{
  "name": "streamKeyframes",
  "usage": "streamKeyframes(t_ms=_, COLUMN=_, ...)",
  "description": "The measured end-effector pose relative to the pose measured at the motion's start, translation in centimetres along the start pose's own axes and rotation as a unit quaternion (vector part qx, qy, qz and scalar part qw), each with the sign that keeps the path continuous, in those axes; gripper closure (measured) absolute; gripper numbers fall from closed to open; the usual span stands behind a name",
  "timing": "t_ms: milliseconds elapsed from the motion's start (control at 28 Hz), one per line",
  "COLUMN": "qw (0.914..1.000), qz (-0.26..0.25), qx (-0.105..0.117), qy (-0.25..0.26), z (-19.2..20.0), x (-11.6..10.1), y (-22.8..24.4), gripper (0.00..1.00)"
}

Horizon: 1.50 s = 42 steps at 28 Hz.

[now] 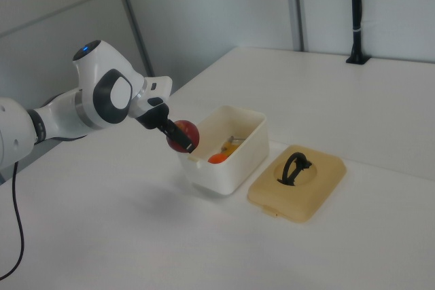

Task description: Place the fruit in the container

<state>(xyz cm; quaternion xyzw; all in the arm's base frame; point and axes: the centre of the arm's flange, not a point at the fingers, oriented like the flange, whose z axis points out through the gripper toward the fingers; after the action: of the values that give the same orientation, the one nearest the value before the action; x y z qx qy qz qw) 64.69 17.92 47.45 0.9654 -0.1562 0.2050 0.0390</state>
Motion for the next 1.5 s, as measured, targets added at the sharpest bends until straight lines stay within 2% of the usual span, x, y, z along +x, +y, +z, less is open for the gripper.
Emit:
streamKeyframes(t_ms=143, qw=0.9986, qz=0.047, qx=0.009, qy=0.021, z=1.5, x=1.4, y=0.0, gripper=0.11)
streamKeyframes(t_ms=286, qw=0.9958, qz=0.084, qx=-0.003, qy=0.036, z=4.3, x=2.5, y=-0.2, gripper=0.11)
streamKeyframes(t_ms=357, qw=0.9937, qz=0.102, qx=-0.009, qy=0.044, z=5.3, x=2.8, y=-0.5, gripper=0.05)
streamKeyframes(t_ms=429, qw=0.9927, qz=0.110, qx=-0.012, qy=0.048, z=5.8, x=3.0, y=-0.8, gripper=0.00)
streamKeyframes(t_ms=750, qw=0.9914, qz=0.115, qx=-0.007, qy=0.061, z=5.0, x=3.7, y=-1.1, gripper=0.00)
streamKeyframes(t_ms=929, qw=0.9961, qz=0.073, qx=-0.020, qy=0.044, z=4.0, x=3.7, y=-0.5, gripper=0.00)
streamKeyframes(t_ms=1107, qw=0.9982, qz=0.002, qx=-0.021, qy=-0.056, z=1.8, x=3.3, y=1.9, gripper=0.00)
streamKeyframes(t_ms=1179, qw=0.9926, qz=-0.044, qx=-0.017, qy=-0.112, z=0.5, x=2.9, y=3.6, gripper=0.00)
streamKeyframes(t_ms=1357, qw=0.9731, qz=-0.121, qx=-0.013, qy=-0.196, z=-3.2, x=2.5, y=8.0, gripper=0.00)
streamKeyframes(t_ms=1500, qw=0.9635, qz=-0.154, qx=-0.011, qy=-0.219, z=-6.0, x=2.7, y=11.2, gripper=0.00)
